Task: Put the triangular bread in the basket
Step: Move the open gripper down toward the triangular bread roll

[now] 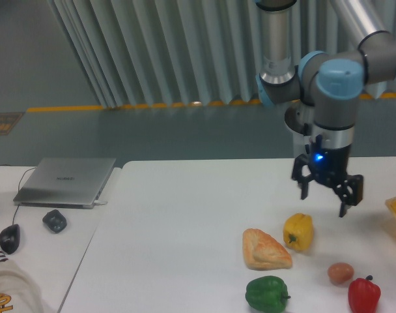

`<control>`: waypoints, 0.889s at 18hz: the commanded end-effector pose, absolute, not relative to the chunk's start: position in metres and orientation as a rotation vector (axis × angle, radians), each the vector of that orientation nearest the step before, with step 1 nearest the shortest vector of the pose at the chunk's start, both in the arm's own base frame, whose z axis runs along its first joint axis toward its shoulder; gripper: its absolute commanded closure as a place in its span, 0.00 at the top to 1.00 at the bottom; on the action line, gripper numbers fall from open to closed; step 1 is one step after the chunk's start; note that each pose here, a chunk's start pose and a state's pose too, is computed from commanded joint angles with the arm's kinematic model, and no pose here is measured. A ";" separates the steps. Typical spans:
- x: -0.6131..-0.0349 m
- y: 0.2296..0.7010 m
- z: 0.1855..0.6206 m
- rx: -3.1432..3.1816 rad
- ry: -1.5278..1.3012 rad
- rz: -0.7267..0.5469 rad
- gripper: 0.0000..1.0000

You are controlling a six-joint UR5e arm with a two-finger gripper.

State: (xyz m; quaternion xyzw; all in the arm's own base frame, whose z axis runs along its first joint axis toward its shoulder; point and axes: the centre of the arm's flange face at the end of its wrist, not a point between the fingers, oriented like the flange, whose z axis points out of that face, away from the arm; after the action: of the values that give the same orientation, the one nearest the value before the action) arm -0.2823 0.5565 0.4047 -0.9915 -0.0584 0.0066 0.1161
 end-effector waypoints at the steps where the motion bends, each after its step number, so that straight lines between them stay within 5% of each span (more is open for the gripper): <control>1: -0.281 0.561 0.399 -2.915 -0.190 0.018 1.00; 16: -0.227 0.620 0.327 -3.004 -0.029 -0.076 1.00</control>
State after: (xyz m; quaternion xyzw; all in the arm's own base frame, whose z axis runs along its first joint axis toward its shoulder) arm -0.2273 0.6203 0.3269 -0.9973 -0.0097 -0.0251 0.0681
